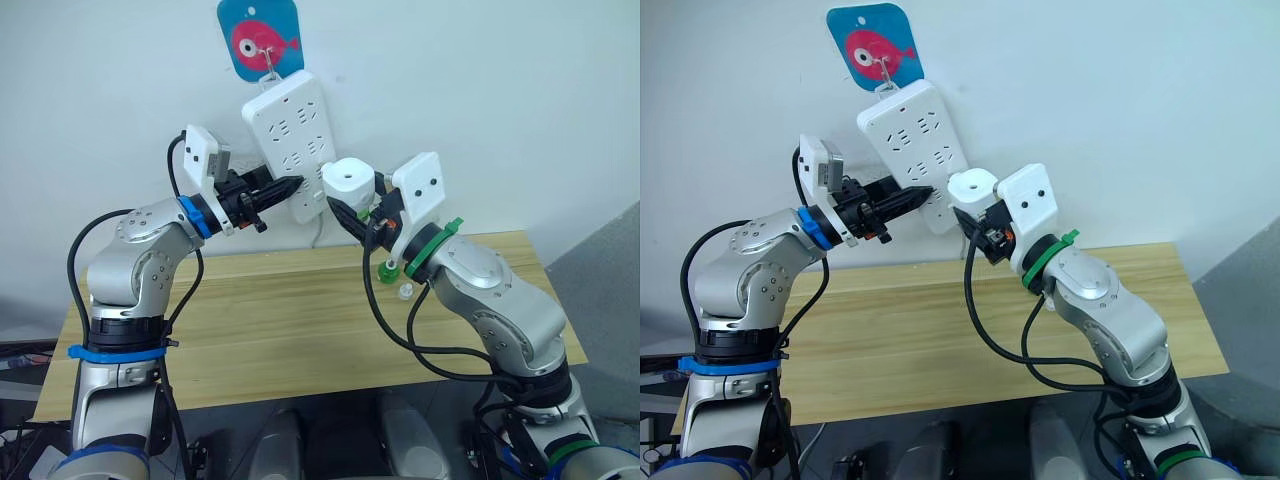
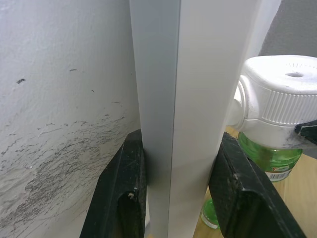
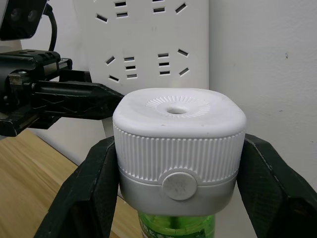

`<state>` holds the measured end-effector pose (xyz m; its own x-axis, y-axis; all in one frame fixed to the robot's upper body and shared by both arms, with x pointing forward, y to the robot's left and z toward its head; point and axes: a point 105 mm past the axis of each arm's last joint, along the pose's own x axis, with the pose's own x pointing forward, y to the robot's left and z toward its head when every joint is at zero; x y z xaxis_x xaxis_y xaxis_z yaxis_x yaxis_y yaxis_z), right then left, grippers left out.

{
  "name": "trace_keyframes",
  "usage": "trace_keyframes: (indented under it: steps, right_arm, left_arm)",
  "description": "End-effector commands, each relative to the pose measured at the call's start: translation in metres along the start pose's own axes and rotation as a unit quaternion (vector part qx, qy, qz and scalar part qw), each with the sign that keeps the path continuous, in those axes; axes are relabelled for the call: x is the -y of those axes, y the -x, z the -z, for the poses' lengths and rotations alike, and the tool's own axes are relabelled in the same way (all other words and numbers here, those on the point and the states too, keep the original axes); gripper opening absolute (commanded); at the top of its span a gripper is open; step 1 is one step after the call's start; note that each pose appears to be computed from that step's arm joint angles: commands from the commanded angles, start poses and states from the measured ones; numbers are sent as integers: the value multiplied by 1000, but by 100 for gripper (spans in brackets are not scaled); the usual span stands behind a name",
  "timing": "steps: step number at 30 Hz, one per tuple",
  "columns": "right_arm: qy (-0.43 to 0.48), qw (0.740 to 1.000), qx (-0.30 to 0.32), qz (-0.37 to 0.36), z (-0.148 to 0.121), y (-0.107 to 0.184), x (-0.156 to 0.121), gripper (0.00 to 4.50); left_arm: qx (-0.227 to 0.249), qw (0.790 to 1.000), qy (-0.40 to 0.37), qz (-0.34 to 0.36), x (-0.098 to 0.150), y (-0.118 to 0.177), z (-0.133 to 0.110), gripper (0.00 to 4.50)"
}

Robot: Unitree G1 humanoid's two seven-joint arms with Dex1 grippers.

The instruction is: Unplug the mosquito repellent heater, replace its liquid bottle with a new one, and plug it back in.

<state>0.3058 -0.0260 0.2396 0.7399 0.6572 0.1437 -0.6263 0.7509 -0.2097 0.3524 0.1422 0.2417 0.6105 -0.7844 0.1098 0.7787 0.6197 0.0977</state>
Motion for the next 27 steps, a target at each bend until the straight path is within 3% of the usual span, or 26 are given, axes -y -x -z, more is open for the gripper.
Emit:
trace_keyframes:
  steps: [1, 15, 27]
  right_arm:
    - [10, 1000, 15, -7, -9, 3, -4, 292]
    - [6, 999, 31, 9, -13, 0, -2, 292]
    - [-14, 999, 40, -15, -9, -19, -9, 292]
  left_arm:
    - [7, 1000, -4, 24, 10, -4, -4, 131]
    - [5, 999, 1, 32, 13, -5, -3, 131]
    - [-5, 998, 16, 64, 25, -4, 0, 131]
